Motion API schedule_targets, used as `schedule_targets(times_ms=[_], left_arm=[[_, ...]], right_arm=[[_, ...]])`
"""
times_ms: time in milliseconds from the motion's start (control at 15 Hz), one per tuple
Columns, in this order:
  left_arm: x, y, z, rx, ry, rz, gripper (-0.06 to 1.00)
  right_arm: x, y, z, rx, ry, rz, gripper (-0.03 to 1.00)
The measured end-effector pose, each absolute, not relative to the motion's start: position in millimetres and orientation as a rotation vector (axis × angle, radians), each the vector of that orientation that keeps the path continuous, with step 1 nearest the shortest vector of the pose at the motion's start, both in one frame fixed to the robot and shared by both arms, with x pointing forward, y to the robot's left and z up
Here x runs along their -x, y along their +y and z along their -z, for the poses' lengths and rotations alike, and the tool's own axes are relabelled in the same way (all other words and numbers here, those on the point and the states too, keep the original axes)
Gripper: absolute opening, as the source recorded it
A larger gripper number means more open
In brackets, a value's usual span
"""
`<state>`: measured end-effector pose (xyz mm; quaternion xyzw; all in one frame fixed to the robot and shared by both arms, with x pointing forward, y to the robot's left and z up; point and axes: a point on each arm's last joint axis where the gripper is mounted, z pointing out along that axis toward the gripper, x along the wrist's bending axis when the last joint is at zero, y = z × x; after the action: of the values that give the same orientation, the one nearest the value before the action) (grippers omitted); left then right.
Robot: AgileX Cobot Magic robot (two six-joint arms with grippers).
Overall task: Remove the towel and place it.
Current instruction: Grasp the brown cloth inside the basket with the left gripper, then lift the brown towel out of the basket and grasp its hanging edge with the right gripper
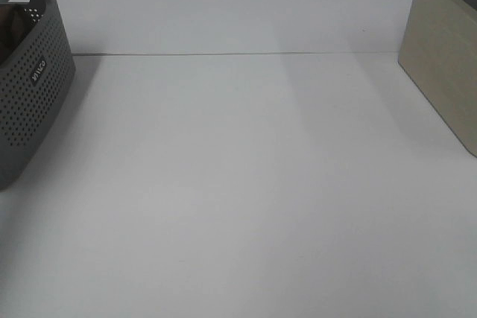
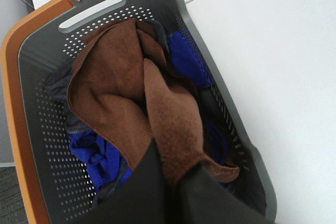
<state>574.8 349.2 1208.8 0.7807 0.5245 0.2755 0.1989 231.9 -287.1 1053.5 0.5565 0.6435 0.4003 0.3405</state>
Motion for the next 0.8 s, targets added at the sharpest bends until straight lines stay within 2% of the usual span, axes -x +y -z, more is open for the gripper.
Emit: schedule_targets(times_ms=[267, 400, 800], left_arm=[[-565, 321, -1235, -2.194, 1.288, -0.831, 0.00], [-560, 290, -1257, -2.183, 1.135, -0.870, 0.00], [-554, 246, -1262, -2.216, 0.961, -0.821, 0.00]], right_arm=[[-232, -287, -1054, -1.448, 1.675, -1.042, 0.77], [-232, -287, -1054, -1.448, 1.675, -1.042, 0.77], [-232, -287, -1054, -1.448, 1.675, -1.042, 0.77]])
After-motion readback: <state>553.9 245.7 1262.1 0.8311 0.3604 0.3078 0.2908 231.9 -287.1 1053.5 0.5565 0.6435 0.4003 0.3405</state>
